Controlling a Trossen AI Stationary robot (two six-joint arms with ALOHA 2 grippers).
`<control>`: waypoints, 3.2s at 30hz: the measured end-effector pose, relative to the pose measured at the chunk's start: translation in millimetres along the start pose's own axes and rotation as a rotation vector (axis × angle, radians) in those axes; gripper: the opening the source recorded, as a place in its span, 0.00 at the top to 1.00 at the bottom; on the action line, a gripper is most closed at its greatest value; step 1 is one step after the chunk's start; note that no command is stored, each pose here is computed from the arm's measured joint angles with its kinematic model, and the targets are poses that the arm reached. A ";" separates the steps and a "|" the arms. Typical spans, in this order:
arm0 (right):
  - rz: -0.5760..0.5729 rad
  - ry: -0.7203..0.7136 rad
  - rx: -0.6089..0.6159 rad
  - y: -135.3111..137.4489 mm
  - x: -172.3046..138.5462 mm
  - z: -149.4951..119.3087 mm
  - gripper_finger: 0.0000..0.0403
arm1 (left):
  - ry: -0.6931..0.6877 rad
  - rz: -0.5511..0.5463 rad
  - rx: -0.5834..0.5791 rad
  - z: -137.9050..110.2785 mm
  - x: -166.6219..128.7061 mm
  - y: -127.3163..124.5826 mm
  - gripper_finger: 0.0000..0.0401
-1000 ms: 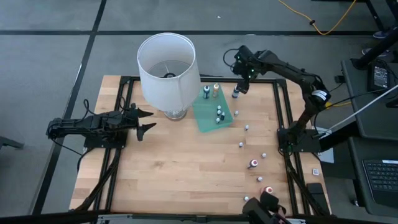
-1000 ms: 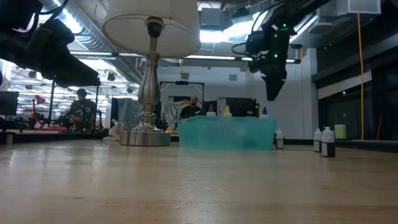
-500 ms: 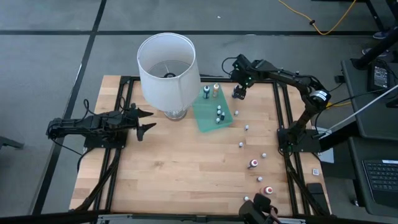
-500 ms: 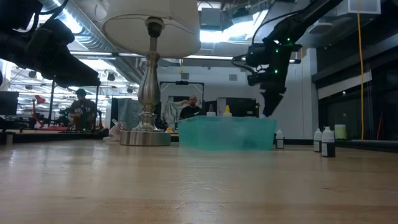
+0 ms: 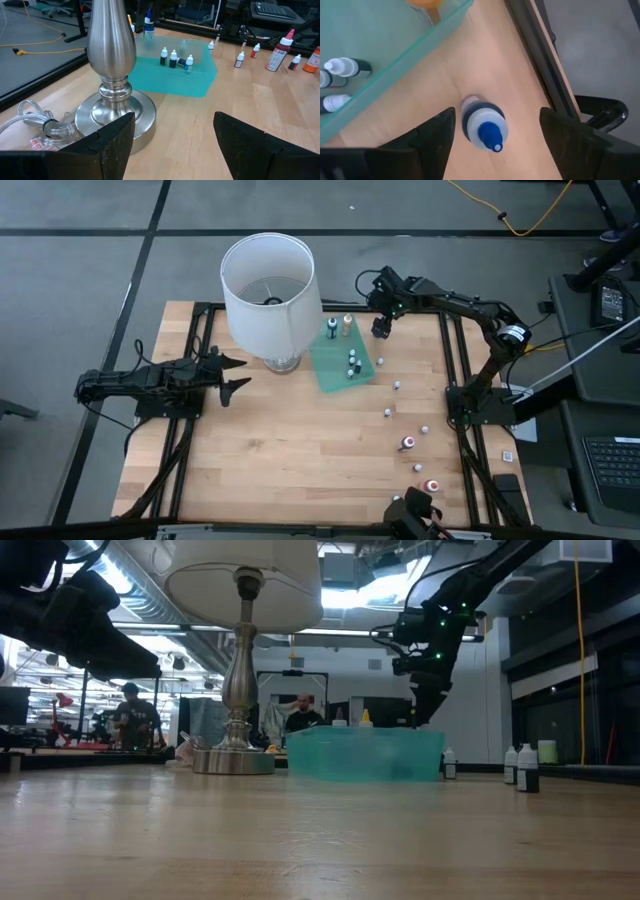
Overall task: Pick & Place food coloring
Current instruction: Put the large blue food coloring bottle into the green bin
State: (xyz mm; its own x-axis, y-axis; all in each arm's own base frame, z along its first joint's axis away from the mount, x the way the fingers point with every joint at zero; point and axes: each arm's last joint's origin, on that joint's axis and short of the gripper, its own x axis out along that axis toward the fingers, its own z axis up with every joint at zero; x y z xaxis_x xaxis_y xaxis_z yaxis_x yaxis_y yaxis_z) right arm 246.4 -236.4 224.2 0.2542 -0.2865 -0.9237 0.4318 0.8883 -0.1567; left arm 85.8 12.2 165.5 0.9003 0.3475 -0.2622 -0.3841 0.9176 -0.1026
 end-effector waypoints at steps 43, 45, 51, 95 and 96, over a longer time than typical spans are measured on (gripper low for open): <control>0.055 0.086 0.054 -4.7 14.6 -7.8 0.68 | 0.000 0.000 0.000 0.0 0.0 0.0 0.34; 0.056 0.090 0.073 -4.6 13.9 -8.2 0.70 | 0.000 0.000 0.000 0.0 0.0 0.0 0.34; 0.058 0.105 0.107 -3.9 10.4 -10.6 0.69 | 0.000 0.000 0.000 0.0 0.0 0.0 0.33; 0.114 0.003 -0.089 62.1 -85.5 61.2 0.68 | 0.000 0.000 0.000 0.0 0.0 0.0 0.33; 0.117 0.005 -0.098 64.1 -82.8 64.7 0.68 | 0.000 0.000 0.000 0.0 0.0 0.0 0.33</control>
State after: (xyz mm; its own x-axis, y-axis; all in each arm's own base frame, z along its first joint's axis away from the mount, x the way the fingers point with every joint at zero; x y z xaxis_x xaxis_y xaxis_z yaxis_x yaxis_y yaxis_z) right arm 309.1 -178.9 313.2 0.2935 -0.1779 -0.9393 0.3132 0.9462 -0.0813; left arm 85.8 12.3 165.4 0.9001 0.3478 -0.2625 -0.3844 0.9175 -0.1024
